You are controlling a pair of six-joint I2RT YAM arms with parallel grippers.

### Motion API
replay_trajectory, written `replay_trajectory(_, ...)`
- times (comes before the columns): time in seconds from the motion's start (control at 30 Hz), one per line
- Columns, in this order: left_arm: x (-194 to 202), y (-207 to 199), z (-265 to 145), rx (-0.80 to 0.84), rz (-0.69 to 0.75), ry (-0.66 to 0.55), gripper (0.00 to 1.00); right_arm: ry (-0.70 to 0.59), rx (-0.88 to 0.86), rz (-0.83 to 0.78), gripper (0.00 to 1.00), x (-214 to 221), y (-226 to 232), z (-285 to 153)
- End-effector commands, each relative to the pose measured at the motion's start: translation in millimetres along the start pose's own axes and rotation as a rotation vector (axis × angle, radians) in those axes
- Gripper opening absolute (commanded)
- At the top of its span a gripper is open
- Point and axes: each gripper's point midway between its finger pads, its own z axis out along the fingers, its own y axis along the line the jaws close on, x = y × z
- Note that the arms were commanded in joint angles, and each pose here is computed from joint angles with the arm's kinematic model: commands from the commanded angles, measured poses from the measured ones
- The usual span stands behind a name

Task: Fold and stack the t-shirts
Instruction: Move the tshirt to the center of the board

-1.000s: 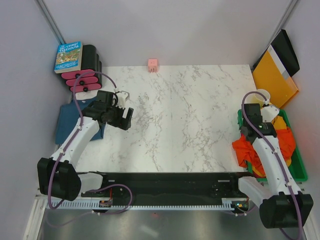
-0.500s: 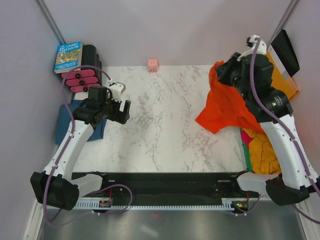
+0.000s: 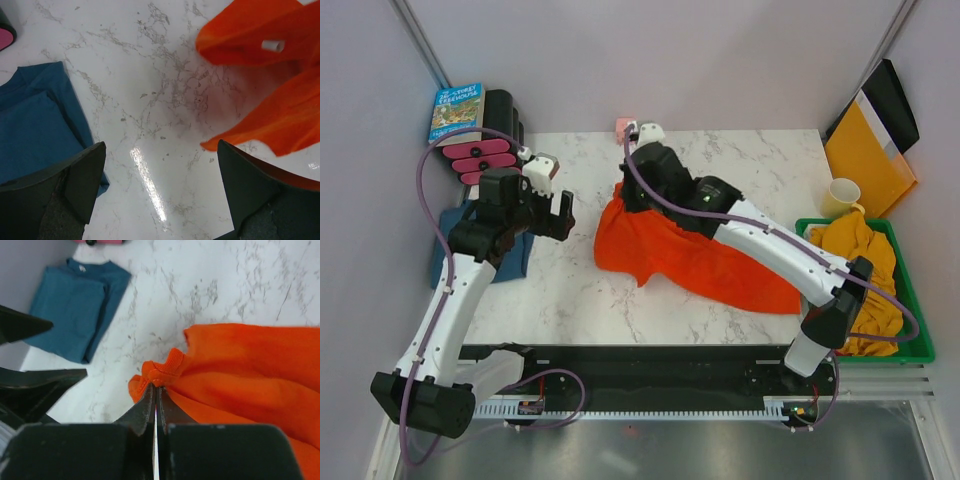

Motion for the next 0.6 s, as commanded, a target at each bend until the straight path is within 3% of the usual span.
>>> replay_trajectory(0.0, -2, 7, -3, -0.048, -0.048, -0.034, 1.00, 0.004, -0.001, 0.038, 0.00, 29, 9, 25)
replay_trajectory(0.13, 11, 9, 4, -0.054, -0.061, -0.009, 1.00, 0.067, 0.021, 0.037, 0.00, 66, 3, 44)
replay_trajectory(0.17, 12, 9, 5, -0.052, -0.058, -0.008, 1.00, 0.084, 0.039, 0.032, 0.04, 75, 1, 49)
replay_trajectory(0.23, 14, 8, 7, -0.047, -0.053, -0.002, 1.00, 0.082, 0.063, 0.019, 0.28, 77, -4, 50)
replay_trajectory(0.27, 15, 8, 7, -0.045, -0.048, 0.000, 1.00, 0.068, 0.071, 0.017, 0.51, 73, -5, 46)
replay_trajectory(0.37, 16, 4, 10, -0.019, -0.043, 0.001, 1.00, 0.003, 0.129, 0.007, 0.67, 49, -16, 34)
replay_trajectory(0.57, 33, -9, 30, 0.070, -0.061, 0.072, 0.99, -0.039, 0.281, -0.044, 0.67, 44, -56, 5)
